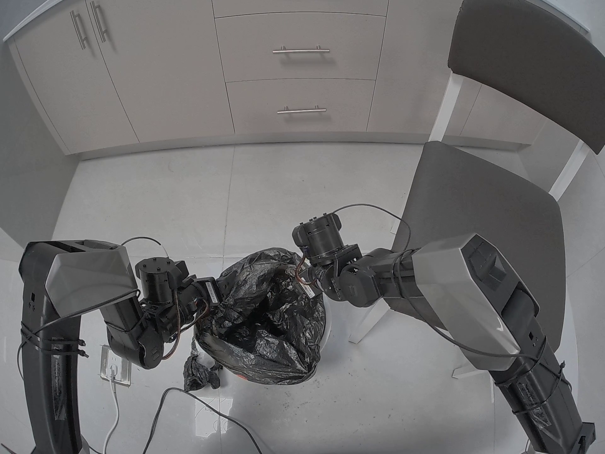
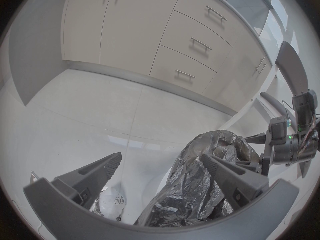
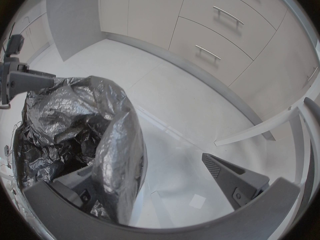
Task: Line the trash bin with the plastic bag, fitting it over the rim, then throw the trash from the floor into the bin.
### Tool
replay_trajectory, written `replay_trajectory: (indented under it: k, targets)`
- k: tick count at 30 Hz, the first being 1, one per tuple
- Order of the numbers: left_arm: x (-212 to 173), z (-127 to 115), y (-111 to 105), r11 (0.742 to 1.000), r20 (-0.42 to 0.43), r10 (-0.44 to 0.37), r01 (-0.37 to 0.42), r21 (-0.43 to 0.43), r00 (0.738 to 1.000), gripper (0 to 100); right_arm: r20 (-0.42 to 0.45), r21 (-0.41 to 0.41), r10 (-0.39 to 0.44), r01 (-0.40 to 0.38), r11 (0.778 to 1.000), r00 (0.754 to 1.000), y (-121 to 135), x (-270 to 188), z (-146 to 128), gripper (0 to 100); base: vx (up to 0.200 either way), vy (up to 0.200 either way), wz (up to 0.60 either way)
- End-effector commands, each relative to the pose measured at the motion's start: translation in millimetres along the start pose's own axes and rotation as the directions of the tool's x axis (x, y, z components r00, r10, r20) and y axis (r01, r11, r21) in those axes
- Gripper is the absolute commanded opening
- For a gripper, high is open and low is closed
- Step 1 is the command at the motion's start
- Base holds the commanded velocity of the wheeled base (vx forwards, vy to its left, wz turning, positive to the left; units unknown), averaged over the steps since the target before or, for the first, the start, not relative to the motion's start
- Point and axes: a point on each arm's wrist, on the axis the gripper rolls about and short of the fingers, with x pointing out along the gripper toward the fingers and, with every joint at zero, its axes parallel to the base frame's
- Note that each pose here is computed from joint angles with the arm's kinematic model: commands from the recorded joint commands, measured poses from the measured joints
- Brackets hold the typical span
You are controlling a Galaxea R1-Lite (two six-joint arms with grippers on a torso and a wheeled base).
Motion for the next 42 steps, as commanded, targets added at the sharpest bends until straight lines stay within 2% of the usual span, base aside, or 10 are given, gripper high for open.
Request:
replay_trajectory:
  k: [1, 16, 25, 32, 38, 42]
  targets:
    - [1.5, -2.3, 1.5, 1.0, -0.006, 0.004, -0.004, -0.001, 1.0, 100, 0.003, 0.011, -0.011, 0.011, 1.0, 1.0, -8.1, -0.1, 2.0, 100, 0.0, 0.0, 0.0]
    - [14.1, -8.9, 8.6, 0.999, -0.001, 0.039, -0.039, -0.003, 0.999, 100, -0.019, 0.033, -0.039, 0.04, 0.999, 0.999, -26.6, 10.1, -4.8, 100, 0.0, 0.0, 0.0]
    - [17.8, -4.2, 6.7, 0.999, 0.0, 0.047, -0.047, -0.001, 0.999, 100, 0.002, 0.032, -0.04, 0.04, 0.999, 0.999, -21.1, 1.2, 3.4, 100, 0.0, 0.0, 0.0]
    - [23.1, 3.8, 5.7, 0.999, 0.03, 0.041, -0.041, -0.002, 0.999, 100, 0.007, 0.04, -0.072, 0.072, 0.997, 0.997, -29.2, -2.5, 8.3, 100, 0.0, 0.0, 0.0]
    - [29.9, 7.6, 4.1, 0.999, 0.034, 0.042, -0.042, -0.002, 0.999, 100, -0.009, 0.045, -0.082, 0.083, 0.996, 0.997, -33.9, 4.0, 2.6, 100, 0.0, 0.0, 0.0]
    - [39.8, 10.6, 4.8, 0.998, 0.04, 0.069, -0.069, -0.003, 0.997, 100, -0.013, 0.055, -0.105, 0.106, 0.993, 0.994, -39.2, 12.1, -3.1, 100, 0.0, 0.0, 0.0]
